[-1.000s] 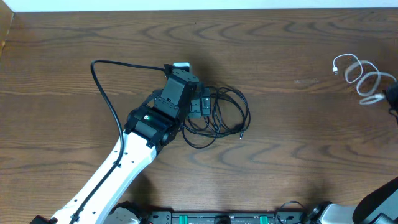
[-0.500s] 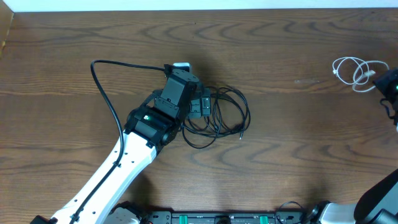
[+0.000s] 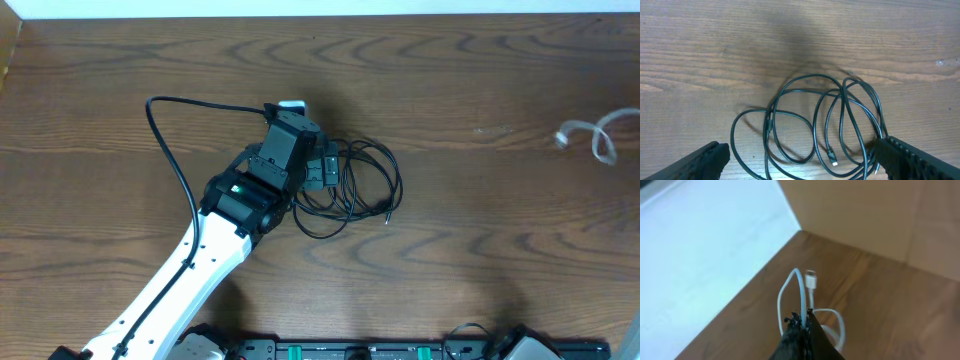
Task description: Untangle cables
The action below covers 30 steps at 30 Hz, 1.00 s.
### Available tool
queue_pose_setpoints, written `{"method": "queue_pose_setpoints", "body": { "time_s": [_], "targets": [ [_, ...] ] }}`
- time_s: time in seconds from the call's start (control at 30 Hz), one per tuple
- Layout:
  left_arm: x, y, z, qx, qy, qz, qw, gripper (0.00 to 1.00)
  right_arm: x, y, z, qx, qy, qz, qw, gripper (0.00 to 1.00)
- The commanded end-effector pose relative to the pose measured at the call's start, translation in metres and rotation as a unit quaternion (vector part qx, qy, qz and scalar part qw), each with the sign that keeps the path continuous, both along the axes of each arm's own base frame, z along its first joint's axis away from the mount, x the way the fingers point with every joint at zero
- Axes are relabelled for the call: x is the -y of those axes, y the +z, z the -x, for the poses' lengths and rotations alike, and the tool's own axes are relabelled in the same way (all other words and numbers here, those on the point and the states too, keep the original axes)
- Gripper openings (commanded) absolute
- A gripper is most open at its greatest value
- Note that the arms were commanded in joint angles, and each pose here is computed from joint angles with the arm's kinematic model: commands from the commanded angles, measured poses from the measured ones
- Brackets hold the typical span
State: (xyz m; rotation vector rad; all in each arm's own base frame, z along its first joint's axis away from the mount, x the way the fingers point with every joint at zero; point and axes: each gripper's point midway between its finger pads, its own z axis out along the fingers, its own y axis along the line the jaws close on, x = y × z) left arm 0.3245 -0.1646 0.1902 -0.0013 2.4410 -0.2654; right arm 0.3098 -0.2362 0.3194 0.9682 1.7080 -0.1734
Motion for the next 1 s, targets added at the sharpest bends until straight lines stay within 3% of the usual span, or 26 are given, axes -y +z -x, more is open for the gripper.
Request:
{"method": "queue_pose_setpoints", "body": {
  "time_s": [0.0,0.23,0.43,0.57,0.67,0.8,0.97],
  "targets": [
    [-0.001,0.009,-0.004,0.013,0.002,-0.002,1.0,0.99,0.008,0.008,0.014,-0.014,-0.04,0.019,0.999,0.01],
    [-0.001,0.009,-0.004,0.013,0.002,-0.002,1.0,0.99,-0.007,-0.015,0.004,-0.061,-0.03,0.003,0.998,0.01],
    [-0.001,0.009,-0.004,0.013,0.002,-0.002,1.0,0.99,-0.041,-0.058,-0.052,-0.082,0.065,-0.045,0.993,0.01],
    [-0.001,0.009,-0.004,0.013,0.002,-0.003,1.0,0.99,-0.054,-0.063,-0.062,-0.083,0.099,-0.054,0.99,0.01],
    [-0.001,0.009,-0.004,0.013,0.002,-0.002,1.0,0.99,-0.049,-0.049,-0.059,-0.047,0.092,-0.068,0.992,0.01],
    [-0.001,0.009,-0.004,0.013,0.002,-0.003,1.0,0.99,-0.072,-0.003,-0.073,0.061,0.205,-0.099,0.972,0.01],
    [-0.001,0.009,-0.004,0.013,0.002,-0.003,1.0,0.99,-0.083,0.037,-0.077,0.129,0.246,-0.128,0.952,0.01]
  ]
}}
